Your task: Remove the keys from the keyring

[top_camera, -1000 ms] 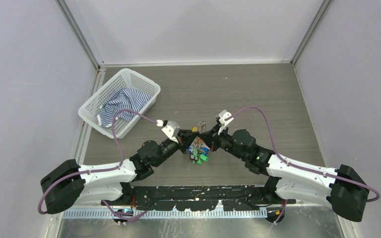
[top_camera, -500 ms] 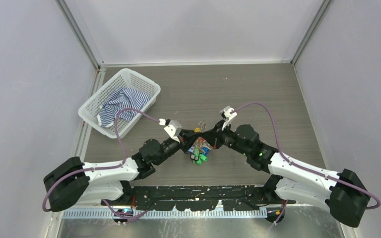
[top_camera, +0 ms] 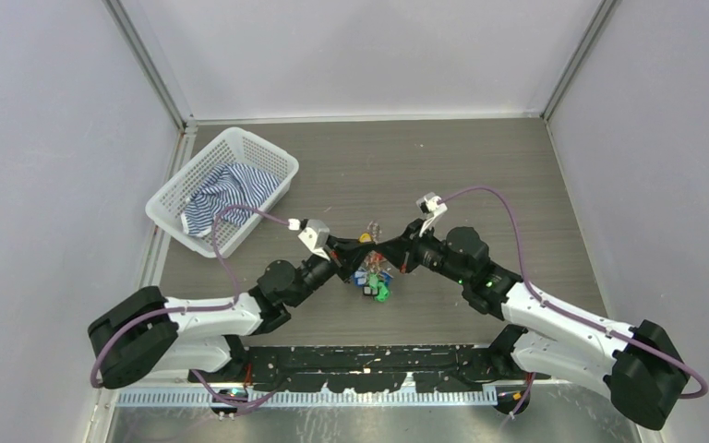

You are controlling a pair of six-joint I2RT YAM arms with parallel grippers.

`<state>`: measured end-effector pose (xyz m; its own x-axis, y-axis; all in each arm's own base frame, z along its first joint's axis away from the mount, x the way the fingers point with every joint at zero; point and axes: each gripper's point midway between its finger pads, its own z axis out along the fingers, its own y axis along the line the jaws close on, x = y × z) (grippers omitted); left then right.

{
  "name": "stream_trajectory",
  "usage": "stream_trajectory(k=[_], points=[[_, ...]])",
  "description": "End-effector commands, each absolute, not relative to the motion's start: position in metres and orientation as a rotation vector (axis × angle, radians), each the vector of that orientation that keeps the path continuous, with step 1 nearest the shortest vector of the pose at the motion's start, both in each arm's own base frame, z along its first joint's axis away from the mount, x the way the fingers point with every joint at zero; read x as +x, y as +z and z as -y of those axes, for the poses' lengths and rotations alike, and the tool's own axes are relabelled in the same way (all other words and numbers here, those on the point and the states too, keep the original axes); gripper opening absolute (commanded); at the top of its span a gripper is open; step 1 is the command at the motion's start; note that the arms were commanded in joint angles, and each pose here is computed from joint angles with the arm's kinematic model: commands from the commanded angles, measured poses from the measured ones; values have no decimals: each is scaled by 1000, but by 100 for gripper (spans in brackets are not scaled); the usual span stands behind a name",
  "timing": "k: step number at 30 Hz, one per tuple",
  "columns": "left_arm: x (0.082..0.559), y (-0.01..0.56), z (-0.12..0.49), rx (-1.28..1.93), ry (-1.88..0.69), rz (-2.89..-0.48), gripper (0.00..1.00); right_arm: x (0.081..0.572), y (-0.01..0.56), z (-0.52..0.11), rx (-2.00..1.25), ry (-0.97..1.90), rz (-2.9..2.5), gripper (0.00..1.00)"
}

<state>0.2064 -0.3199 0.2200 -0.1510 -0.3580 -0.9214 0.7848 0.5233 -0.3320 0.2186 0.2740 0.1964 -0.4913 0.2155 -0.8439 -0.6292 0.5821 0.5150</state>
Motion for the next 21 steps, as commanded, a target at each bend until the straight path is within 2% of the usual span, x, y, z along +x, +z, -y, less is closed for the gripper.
stream_trajectory(k=[1, 11, 17, 21], points=[[209, 224, 295, 319, -980, -1414, 0, 247, 277, -254, -183, 1028, -1520, 1], [222, 233, 278, 315, -879, -1421, 0, 243, 277, -252, -218, 1016, -1475, 1], [225, 242, 285, 366, -936, -1391, 0, 231, 273, -255, -296, 1043, -1422, 1], [223, 242, 288, 397, -987, -1392, 0, 230, 261, -251, -277, 1045, -1423, 16]])
